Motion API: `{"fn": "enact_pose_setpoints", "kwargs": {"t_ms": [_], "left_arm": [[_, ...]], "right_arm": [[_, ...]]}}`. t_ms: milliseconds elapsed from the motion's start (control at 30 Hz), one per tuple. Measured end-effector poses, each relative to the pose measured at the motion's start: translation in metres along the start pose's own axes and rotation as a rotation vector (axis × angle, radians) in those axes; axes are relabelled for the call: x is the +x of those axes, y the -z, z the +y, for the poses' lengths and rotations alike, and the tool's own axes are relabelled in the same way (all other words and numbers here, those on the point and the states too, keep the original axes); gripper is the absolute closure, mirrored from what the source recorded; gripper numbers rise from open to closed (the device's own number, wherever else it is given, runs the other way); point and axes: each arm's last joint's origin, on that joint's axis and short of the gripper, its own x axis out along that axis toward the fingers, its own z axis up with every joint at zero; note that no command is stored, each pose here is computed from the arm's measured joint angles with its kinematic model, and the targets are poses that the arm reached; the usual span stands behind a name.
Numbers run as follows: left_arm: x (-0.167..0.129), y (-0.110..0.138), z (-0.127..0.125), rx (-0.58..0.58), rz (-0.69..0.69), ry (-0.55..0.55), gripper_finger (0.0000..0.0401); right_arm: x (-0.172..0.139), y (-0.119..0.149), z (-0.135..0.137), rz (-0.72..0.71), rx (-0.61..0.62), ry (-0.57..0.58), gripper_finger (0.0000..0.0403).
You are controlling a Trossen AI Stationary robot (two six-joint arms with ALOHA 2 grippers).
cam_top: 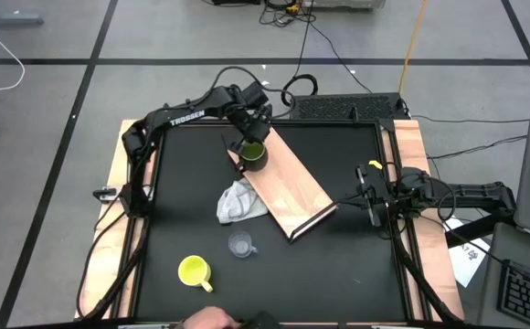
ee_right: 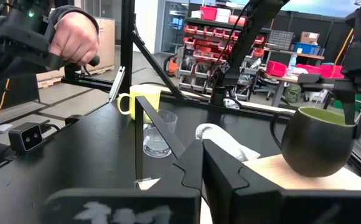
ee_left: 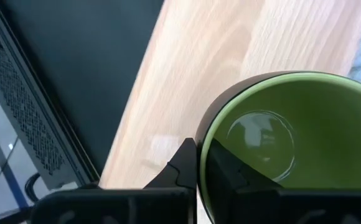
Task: Stack small to large cups/mugs on shelf
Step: Put the black mug on the shelf
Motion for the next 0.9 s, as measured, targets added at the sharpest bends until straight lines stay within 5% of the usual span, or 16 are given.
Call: {"fn": "enact_pose_setpoints", "kwargs": {"t_ms": [900], "left_arm": [[0.015,-0.007,-0.001,0.032,0.000,0.021,0.0389]], "right_arm": [[0.000,0.000,0.000,0.003,0.001,-0.001,0.0403]]}}
